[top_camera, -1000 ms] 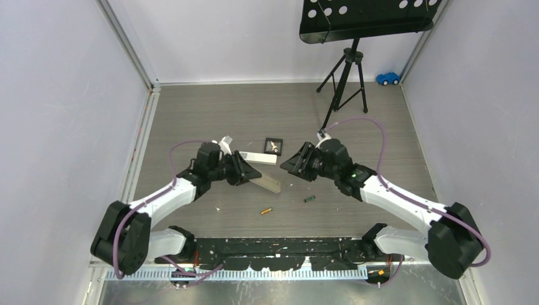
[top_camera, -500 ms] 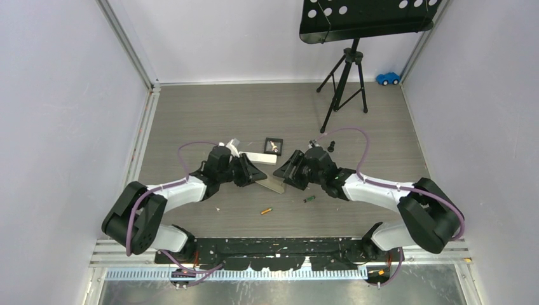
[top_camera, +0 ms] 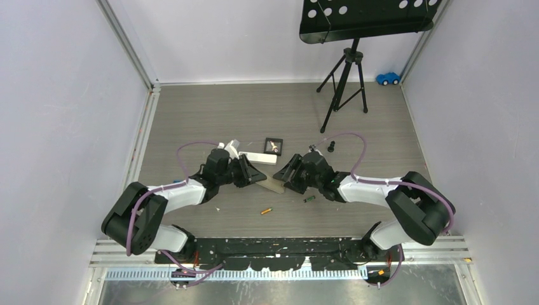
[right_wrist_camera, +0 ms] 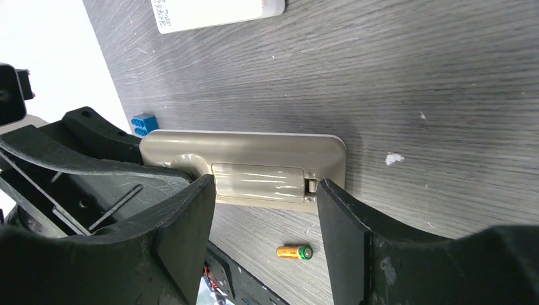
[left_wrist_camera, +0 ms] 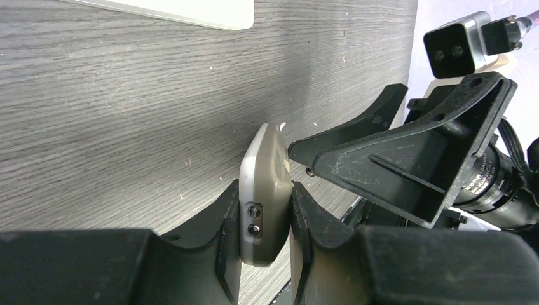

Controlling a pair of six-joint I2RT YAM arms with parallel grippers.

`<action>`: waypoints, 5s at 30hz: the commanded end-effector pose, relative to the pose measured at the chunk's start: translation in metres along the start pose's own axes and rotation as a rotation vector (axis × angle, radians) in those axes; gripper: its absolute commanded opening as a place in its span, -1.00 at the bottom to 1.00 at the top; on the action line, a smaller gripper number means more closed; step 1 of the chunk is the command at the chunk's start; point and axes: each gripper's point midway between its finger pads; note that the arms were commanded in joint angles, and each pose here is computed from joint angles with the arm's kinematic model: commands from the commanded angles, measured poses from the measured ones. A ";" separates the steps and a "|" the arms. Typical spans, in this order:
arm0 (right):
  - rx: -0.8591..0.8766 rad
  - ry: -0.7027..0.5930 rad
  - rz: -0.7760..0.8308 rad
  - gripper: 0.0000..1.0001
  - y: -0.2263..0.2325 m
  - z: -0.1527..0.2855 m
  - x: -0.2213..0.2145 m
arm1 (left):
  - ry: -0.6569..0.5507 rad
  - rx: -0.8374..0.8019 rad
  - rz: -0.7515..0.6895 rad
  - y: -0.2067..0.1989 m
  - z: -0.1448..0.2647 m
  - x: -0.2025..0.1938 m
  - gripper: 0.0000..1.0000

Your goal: Load the batteries into the remote control

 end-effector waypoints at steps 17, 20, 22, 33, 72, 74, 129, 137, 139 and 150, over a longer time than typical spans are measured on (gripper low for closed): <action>0.048 -0.031 -0.012 -0.11 0.005 -0.007 0.002 | -0.013 0.065 -0.029 0.024 0.000 -0.003 -1.00; 0.044 -0.026 -0.009 -0.17 0.004 -0.009 0.001 | -0.011 0.064 -0.030 0.023 0.000 -0.003 -1.00; 0.042 -0.025 -0.008 -0.20 0.003 -0.009 0.001 | -0.010 0.066 -0.029 0.024 -0.001 -0.003 -1.00; -0.006 -0.019 -0.006 0.02 -0.011 -0.012 -0.003 | -0.003 0.070 -0.023 0.025 -0.002 -0.004 -1.00; 0.833 -0.068 -0.070 0.03 0.133 0.032 0.023 | 0.262 0.214 0.052 0.036 -0.010 -0.033 -1.00; 0.867 -0.072 -0.049 0.02 0.143 0.038 0.026 | 0.263 0.226 0.059 0.037 -0.009 -0.032 -1.00; 0.094 -0.041 0.036 -0.09 0.027 0.010 -0.008 | 0.004 0.114 -0.069 0.013 0.014 0.000 -1.00; 0.098 -0.029 0.041 -0.08 0.025 -0.001 -0.010 | 0.017 0.108 -0.073 0.014 0.013 -0.003 -1.00; 0.101 -0.019 0.038 -0.08 0.026 -0.004 -0.012 | 0.025 0.101 -0.075 0.013 0.012 -0.004 -1.00; 0.094 -0.036 0.049 -0.39 0.025 -0.005 -0.008 | 0.033 0.093 -0.096 0.014 0.014 -0.006 -1.00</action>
Point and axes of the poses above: each gripper's point midway between its finger pads, its own z axis back along the fingers, its own y axis along the line the jaws close on, x = y × z, and after that the axes turned 12 degrees about z, right-handed
